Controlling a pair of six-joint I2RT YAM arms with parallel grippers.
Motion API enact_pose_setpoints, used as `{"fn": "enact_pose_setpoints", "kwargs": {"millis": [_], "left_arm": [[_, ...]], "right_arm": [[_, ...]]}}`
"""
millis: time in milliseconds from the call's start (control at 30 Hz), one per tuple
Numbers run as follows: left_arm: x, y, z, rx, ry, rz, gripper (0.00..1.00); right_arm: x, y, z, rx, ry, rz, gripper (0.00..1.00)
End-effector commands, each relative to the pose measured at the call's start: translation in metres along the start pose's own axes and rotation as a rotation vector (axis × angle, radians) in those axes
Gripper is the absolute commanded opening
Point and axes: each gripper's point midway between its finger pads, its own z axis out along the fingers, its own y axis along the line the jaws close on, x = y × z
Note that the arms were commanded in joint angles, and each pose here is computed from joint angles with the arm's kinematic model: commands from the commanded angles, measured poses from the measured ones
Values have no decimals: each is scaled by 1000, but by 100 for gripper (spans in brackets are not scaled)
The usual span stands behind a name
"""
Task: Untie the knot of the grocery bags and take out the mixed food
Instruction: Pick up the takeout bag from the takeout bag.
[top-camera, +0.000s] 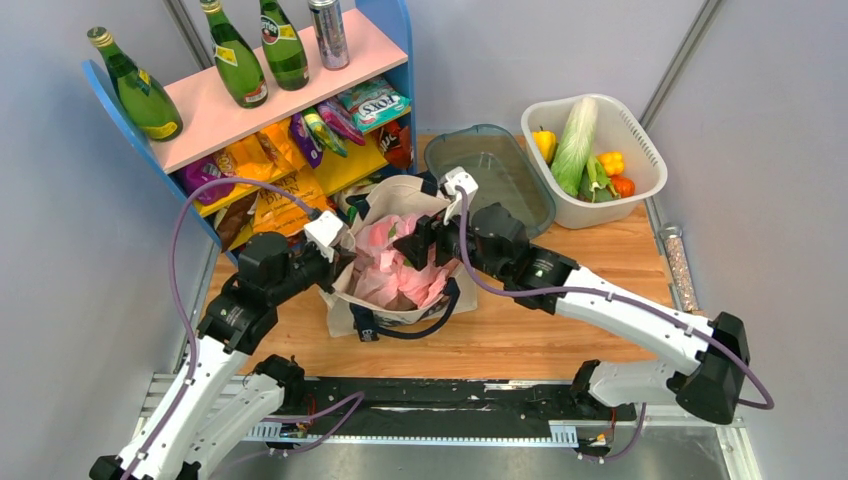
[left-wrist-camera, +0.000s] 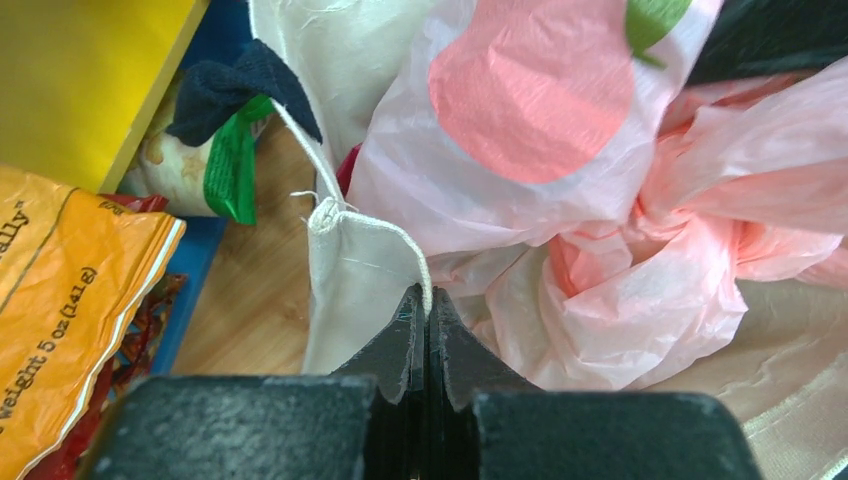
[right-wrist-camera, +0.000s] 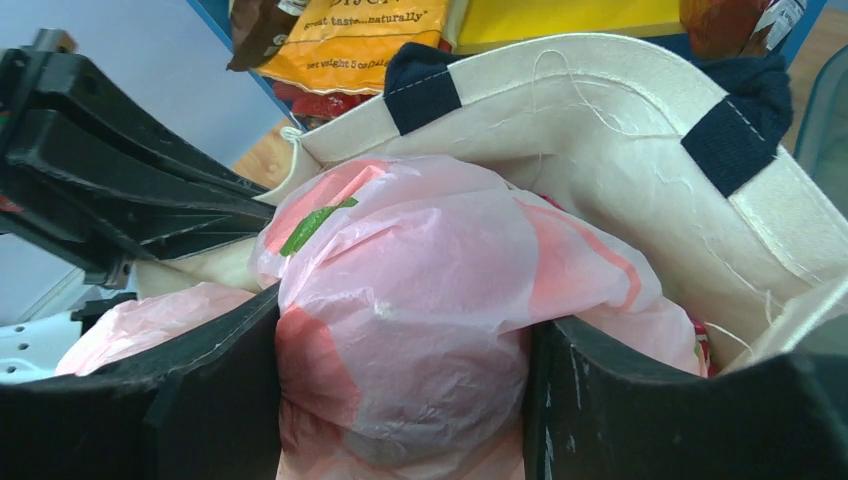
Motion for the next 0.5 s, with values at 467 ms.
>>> {"fn": "enact_pose_setpoints", "kwargs": {"millis": [467], "left_arm": [[-49,-52,18,299,-137,-25,0]], "right_arm": [[-156,9,-103,12,-559,-88,0]]}}
